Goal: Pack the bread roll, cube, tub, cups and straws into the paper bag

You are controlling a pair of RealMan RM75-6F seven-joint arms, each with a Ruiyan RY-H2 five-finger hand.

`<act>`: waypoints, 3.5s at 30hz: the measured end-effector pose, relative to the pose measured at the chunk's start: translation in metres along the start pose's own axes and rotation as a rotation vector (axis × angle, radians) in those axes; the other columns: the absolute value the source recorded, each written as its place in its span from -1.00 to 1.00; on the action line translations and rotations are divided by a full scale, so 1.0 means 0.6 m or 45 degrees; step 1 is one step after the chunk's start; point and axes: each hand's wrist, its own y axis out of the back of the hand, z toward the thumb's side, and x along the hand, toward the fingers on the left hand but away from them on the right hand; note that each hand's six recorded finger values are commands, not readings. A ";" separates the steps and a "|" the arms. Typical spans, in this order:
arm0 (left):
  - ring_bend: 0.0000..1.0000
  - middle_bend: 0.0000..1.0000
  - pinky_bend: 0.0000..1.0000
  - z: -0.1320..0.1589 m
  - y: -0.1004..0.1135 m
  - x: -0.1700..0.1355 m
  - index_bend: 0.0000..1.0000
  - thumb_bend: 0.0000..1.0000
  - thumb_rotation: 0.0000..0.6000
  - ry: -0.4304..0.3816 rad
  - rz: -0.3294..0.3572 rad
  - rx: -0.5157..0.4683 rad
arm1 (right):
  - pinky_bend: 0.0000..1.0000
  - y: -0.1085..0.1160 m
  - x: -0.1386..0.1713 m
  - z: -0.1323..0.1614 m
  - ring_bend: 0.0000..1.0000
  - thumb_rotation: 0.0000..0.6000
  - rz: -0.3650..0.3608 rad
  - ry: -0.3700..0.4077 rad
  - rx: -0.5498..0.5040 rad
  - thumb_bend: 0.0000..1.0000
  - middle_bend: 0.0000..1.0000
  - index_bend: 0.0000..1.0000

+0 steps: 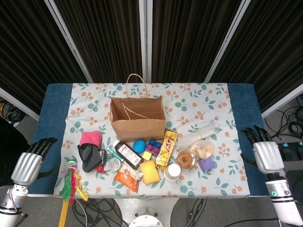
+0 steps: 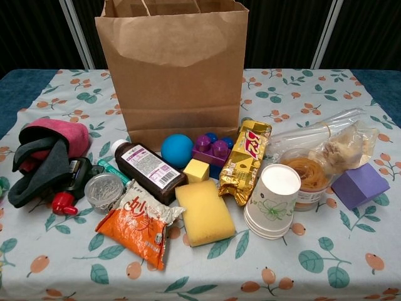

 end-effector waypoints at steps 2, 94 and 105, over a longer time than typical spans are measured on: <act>-0.64 -0.49 -0.47 0.000 0.001 0.001 -0.62 -0.74 1.00 -0.004 0.003 0.000 | -0.71 -0.015 -0.012 0.021 -0.84 1.00 0.063 0.007 -0.043 -0.72 -0.64 -0.59; -0.64 -0.48 -0.47 -0.073 0.007 0.057 -0.59 -0.74 1.00 0.024 -0.001 -0.040 | -0.30 0.142 -0.279 0.553 -0.59 1.00 -0.208 0.435 -0.216 -1.00 -0.27 -0.25; -0.64 -0.48 -0.47 -0.062 0.007 0.057 -0.59 -0.75 1.00 0.002 -0.001 -0.041 | -0.36 0.206 -0.249 0.518 -0.64 1.00 -0.344 0.458 -0.272 -1.00 -0.33 -0.34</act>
